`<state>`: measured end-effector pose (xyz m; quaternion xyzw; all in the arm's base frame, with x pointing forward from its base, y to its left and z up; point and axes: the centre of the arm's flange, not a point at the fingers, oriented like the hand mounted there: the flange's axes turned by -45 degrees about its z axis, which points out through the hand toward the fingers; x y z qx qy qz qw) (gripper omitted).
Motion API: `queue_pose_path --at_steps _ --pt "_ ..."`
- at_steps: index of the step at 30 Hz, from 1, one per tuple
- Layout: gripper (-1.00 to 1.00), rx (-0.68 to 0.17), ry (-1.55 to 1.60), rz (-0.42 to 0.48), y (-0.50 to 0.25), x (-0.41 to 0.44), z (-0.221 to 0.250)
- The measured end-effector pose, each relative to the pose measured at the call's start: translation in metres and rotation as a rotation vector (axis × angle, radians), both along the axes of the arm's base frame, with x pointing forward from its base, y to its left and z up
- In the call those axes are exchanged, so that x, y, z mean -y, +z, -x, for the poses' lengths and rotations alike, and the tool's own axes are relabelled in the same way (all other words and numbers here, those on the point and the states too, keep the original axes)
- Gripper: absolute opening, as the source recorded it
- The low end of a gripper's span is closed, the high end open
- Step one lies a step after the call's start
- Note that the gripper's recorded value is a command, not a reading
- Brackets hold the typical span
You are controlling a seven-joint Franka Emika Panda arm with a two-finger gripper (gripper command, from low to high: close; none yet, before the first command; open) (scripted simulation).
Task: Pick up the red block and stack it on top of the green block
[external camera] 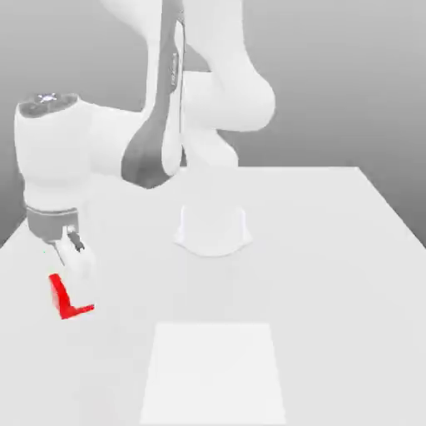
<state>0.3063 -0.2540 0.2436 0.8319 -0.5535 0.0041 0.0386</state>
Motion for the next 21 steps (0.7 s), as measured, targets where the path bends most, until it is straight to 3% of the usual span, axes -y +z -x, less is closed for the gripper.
queue_pose_path --at_steps 9,18,19,21 --pt "-1.00 0.043 -0.450 -0.047 0.005 0.050 0.171" --pt "-1.00 0.060 -0.499 -0.063 -0.052 0.050 0.187" --pt "1.00 0.057 -0.500 -0.061 -0.059 0.050 0.188" --pt "1.00 0.057 -0.488 -0.061 -0.059 0.048 0.184"
